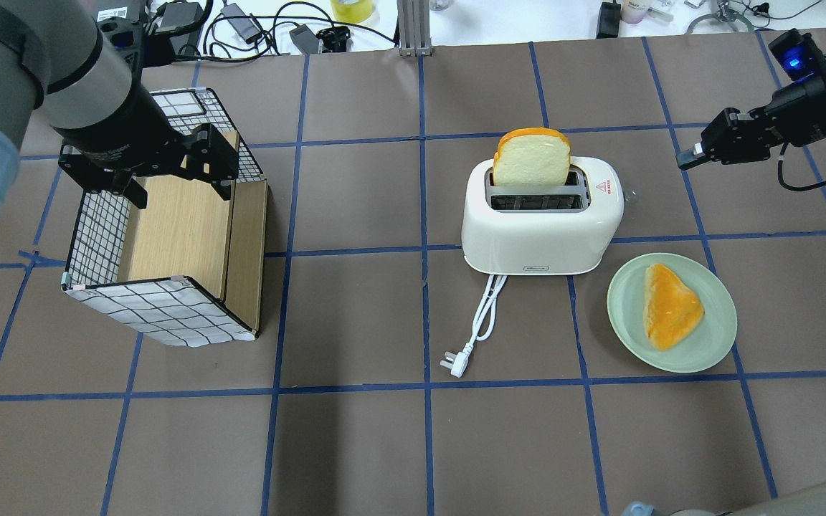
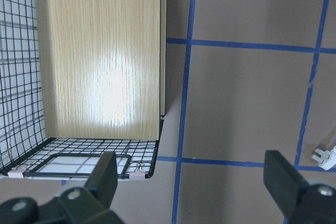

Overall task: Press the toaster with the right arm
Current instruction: 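Advance the right gripper toward the toaster's side lever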

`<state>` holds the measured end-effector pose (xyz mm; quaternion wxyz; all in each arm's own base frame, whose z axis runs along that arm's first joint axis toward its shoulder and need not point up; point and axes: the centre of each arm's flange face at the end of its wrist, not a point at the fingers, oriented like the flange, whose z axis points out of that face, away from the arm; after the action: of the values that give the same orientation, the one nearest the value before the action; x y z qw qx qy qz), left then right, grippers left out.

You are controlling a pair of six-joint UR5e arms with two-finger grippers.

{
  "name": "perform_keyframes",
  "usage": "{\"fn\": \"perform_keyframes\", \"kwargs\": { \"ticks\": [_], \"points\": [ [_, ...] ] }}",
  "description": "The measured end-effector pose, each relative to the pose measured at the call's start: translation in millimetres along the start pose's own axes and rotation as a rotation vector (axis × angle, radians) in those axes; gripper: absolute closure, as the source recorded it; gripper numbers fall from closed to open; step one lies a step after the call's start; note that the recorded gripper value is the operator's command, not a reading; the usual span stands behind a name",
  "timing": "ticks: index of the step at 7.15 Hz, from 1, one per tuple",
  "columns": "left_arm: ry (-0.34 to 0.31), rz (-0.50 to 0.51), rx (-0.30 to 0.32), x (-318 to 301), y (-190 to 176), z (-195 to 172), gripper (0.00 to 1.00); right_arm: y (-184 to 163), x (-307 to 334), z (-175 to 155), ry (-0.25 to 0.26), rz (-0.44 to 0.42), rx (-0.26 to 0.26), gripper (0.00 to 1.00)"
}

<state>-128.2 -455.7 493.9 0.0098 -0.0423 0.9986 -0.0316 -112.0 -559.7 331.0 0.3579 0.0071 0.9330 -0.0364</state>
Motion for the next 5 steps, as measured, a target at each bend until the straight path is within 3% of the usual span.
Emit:
{"fn": "perform_keyframes", "kwargs": {
  "ticks": [3,5],
  "points": [
    [0.001,0.0,0.0,0.1,0.1,-0.2,0.0,3.1,3.0,8.1,-0.007,0.156,-0.023,1.0],
    [0.001,0.0,0.001,0.1,0.3,-0.4,0.0,9.0,-0.4,31.2,-0.032,0.193,-0.055,1.0]
  ]
}}
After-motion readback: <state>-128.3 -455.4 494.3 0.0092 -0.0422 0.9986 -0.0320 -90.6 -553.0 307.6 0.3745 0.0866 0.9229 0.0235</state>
